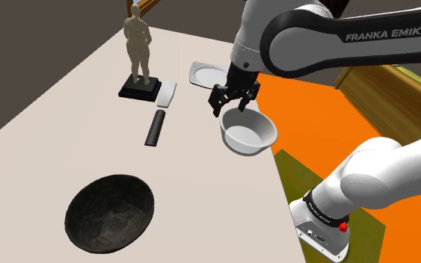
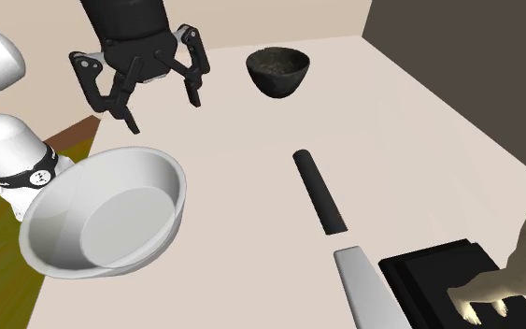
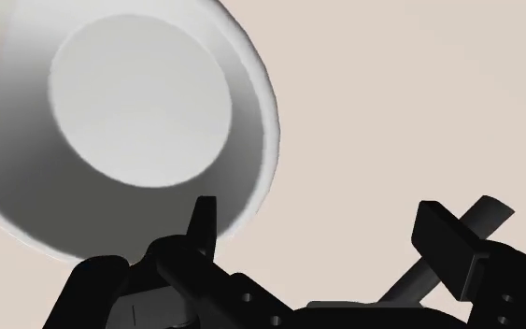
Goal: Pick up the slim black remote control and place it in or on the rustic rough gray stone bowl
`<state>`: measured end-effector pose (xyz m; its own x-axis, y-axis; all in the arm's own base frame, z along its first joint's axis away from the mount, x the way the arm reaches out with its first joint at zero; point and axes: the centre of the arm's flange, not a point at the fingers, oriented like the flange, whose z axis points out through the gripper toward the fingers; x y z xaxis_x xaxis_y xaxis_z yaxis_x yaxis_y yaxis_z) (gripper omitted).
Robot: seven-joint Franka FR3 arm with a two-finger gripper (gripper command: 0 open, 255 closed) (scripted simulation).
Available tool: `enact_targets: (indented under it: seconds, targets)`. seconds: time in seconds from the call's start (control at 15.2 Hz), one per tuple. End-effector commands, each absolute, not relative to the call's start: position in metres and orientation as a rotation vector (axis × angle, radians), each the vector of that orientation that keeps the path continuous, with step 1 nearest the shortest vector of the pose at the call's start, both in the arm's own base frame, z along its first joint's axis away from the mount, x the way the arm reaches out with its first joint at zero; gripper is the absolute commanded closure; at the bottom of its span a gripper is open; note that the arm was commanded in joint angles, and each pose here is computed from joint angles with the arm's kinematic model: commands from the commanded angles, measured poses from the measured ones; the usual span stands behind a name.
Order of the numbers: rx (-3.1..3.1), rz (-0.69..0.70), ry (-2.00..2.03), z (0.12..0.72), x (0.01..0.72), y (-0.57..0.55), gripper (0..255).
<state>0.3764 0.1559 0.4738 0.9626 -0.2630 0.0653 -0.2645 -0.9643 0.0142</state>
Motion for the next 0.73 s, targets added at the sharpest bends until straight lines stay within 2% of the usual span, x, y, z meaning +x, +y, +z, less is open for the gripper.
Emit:
enact_targets:
  seconds: [0.0, 0.66]
  targets:
    - [3.07, 0.12, -0.494, 0.462, 0.388, 0.175, 0]
    - [2.941, 0.216, -0.841, 0.401, 0.477, 0.255, 0]
